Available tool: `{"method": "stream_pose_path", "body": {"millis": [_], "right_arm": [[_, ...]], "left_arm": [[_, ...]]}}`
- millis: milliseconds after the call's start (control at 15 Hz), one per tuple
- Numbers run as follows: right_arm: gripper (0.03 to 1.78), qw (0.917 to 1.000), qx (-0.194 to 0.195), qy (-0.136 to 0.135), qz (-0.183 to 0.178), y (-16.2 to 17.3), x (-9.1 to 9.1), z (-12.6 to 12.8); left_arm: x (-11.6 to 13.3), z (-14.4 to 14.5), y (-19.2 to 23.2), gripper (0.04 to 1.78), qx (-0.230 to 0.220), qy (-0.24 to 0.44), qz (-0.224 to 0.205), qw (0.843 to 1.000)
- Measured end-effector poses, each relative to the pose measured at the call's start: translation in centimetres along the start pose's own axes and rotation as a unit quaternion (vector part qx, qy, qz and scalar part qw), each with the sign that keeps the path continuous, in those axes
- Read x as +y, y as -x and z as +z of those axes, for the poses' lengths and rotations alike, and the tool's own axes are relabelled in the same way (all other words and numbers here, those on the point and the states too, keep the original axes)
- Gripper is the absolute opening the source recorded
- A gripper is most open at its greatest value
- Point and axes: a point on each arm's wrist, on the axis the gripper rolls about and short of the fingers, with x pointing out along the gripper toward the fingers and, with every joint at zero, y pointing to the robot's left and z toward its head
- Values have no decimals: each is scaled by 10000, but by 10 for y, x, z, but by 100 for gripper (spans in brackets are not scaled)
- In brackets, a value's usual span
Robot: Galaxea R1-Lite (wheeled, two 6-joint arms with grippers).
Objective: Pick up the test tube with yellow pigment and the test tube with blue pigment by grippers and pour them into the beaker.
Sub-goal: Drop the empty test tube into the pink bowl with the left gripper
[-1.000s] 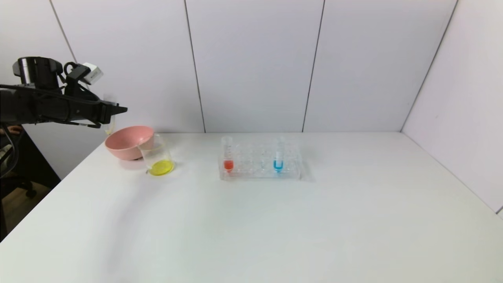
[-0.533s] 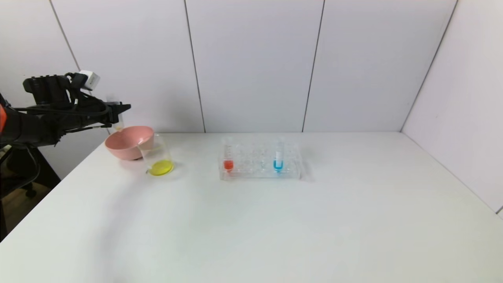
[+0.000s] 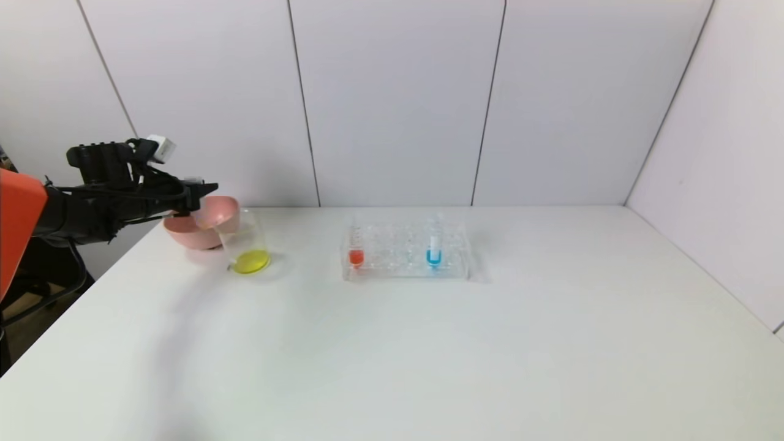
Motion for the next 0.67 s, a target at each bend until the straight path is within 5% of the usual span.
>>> {"method": "stream_pose_path", "body": {"millis": [467, 667], "right_arm": [[177, 10000, 0, 0, 0, 0, 0, 0], [177, 10000, 2, 0, 0, 0, 0, 0]], "left_arm": [[1, -2, -1, 155, -20, -36, 16, 10000], [-1, 11, 4, 176, -262, -193, 45, 9995]]}}
